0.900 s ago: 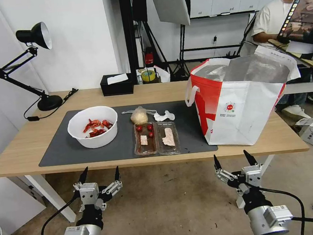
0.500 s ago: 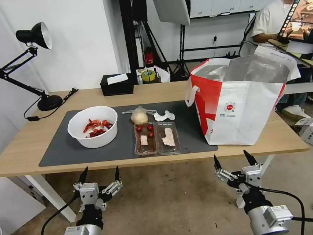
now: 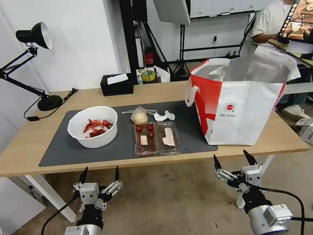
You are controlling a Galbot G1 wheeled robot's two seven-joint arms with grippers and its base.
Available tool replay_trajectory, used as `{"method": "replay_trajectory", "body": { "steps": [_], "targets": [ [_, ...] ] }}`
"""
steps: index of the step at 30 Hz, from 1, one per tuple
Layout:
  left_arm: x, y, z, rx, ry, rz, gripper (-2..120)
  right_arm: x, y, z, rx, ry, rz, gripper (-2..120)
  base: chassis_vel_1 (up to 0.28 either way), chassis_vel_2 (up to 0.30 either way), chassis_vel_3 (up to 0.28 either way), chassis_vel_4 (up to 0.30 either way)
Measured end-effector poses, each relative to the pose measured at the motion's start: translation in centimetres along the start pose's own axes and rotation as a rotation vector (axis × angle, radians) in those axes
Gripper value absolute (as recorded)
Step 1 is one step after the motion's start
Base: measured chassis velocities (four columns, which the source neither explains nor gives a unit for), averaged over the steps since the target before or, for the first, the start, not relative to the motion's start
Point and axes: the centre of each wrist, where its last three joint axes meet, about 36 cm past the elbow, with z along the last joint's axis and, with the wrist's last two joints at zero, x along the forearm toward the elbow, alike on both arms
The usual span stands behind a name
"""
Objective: Pick up the trash from the table and place it into the takeout bag.
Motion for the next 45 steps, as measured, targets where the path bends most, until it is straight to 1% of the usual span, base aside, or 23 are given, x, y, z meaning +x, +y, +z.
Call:
{"method": "replay_trajectory", "body": {
  "steps": [3,4,7,9,12,15,16,19,20,23,24,26,27,30,41,45],
  "targets": [
    [-0.8,0.6,-1.1,0.065,0.064,-0.034,100,-1.1,-1.0,-1.3,-0.008,0.047,-0.023,100,0.0,0.0,0.0,0.0],
    [-0.8,0.6,-1.1,0.065,0.064,-0.034,100,-1.1,-1.0,-1.3,-0.008,0.047,-0.023,100,0.0,0.0,0.0,0.0],
    [-1.5,1.2,-2.2,0.12,0.127,-0.053,100,-2.2,-1.9,-2.7,-0.01,0.096,-0.047,100,0.0,0.0,0.0,0.0],
    [-1.6,1.3,-2.5,0.126,0.136,-0.058,100,-2.5,-2.1,-3.0,-0.006,0.1,-0.052,100,0.0,0.0,0.0,0.0],
    [-1.8,1.4,-2.8,0.144,0.157,-0.058,100,-2.8,-2.3,-3.4,-0.021,0.113,-0.067,100,0.0,0.0,0.0,0.0],
    [-2.5,2.0,-4.0,0.186,0.212,-0.061,100,-3.7,-2.7,-4.4,-0.063,0.146,-0.107,100,0.0,0.0,0.0,0.0],
    [-2.5,2.0,-4.0,0.186,0.212,-0.061,100,-3.7,-2.7,-4.4,-0.063,0.146,-0.107,100,0.0,0.0,0.0,0.0],
    [-3.1,2.6,-5.3,0.223,0.279,-0.053,100,-4.8,-3.2,-5.6,-0.106,0.189,-0.16,100,0.0,0.0,0.0,0.0],
    [-3.1,2.6,-5.3,0.223,0.279,-0.053,100,-4.8,-3.2,-5.6,-0.106,0.189,-0.16,100,0.0,0.0,0.0,0.0],
    [-3.7,3.1,-6.6,0.252,0.329,-0.034,100,-5.8,-3.7,-6.9,-0.138,0.235,-0.216,100,0.0,0.0,0.0,0.0],
    [-3.7,3.1,-6.6,0.252,0.329,-0.034,100,-5.8,-3.7,-6.9,-0.138,0.235,-0.216,100,0.0,0.0,0.0,0.0],
    [-4.0,3.3,-6.9,0.279,0.301,-0.019,100,-6.1,-3.8,-7.3,-0.153,0.248,-0.238,100,0.0,0.0,0.0,0.0],
    [-4.0,3.3,-6.9,0.286,0.295,-0.013,100,-6.7,-3.7,-7.0,-0.195,0.252,-0.26,100,0.0,0.0,0.0,0.0],
    [-4.0,3.4,-6.9,0.287,0.29,-0.013,100,-7.1,-3.7,-6.7,-0.222,0.252,-0.271,100,0.0,0.0,0.0,0.0],
    [-4.0,3.3,-6.7,0.29,0.29,-0.013,100,-7.2,-3.5,-6.4,-0.232,0.249,-0.273,100,0.0,0.0,0.0,0.0],
    [-3.9,3.3,-6.7,0.289,0.288,-0.015,100,-7.3,-3.3,-6.3,-0.278,0.255,-0.296,100,0.0,0.0,0.0,0.0]
  ]
}}
